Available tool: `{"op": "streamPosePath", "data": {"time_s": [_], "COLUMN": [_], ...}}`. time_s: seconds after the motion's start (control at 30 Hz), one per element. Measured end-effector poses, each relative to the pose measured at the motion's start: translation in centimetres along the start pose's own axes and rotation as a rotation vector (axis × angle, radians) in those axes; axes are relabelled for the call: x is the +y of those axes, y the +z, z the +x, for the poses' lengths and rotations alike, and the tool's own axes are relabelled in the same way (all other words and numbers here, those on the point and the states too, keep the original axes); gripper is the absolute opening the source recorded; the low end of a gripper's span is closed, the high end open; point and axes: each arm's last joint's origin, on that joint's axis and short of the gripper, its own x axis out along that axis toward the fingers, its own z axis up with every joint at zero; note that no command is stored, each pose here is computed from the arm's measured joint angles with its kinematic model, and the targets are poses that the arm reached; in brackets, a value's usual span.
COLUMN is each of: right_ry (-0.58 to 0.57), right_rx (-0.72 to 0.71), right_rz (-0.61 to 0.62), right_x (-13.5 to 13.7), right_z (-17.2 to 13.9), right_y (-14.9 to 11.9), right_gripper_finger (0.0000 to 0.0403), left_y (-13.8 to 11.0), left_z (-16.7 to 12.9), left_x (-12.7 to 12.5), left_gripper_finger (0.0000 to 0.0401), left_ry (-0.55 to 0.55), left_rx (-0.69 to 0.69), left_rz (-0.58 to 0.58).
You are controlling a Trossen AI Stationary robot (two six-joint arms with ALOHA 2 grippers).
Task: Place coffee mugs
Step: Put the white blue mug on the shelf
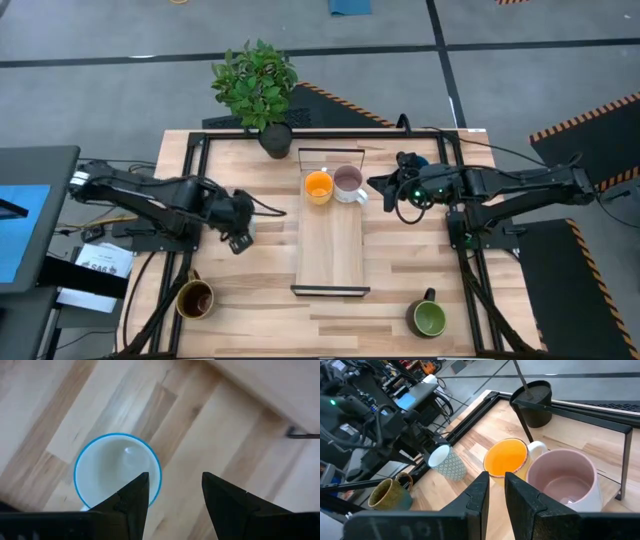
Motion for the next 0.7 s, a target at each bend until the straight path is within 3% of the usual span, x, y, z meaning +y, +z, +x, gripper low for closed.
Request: {"op": "streamPosePath", "data": {"time_s": [0.53,0.7], "right_ry": [-0.031,-0.032], "right_rx": [0.034,0.034], "right_rz": [-0.019,-0.019], "right_x": [-0.3,-0.3], "right_z": [0.0,0.0], "right_y": [-0.3,-0.3], "right_gripper_finger": [0.0088,0.0088], "left_y": [0.6,0.8], "left_z": [7.9,8.8], "left_x": [-2.2,-2.2], "left_gripper_finger": [0.0167,0.0159], "left_ry": [0.281,0.302], "left_rx": [0.236,0.256], "left_rz": [0.014,0.038]}}
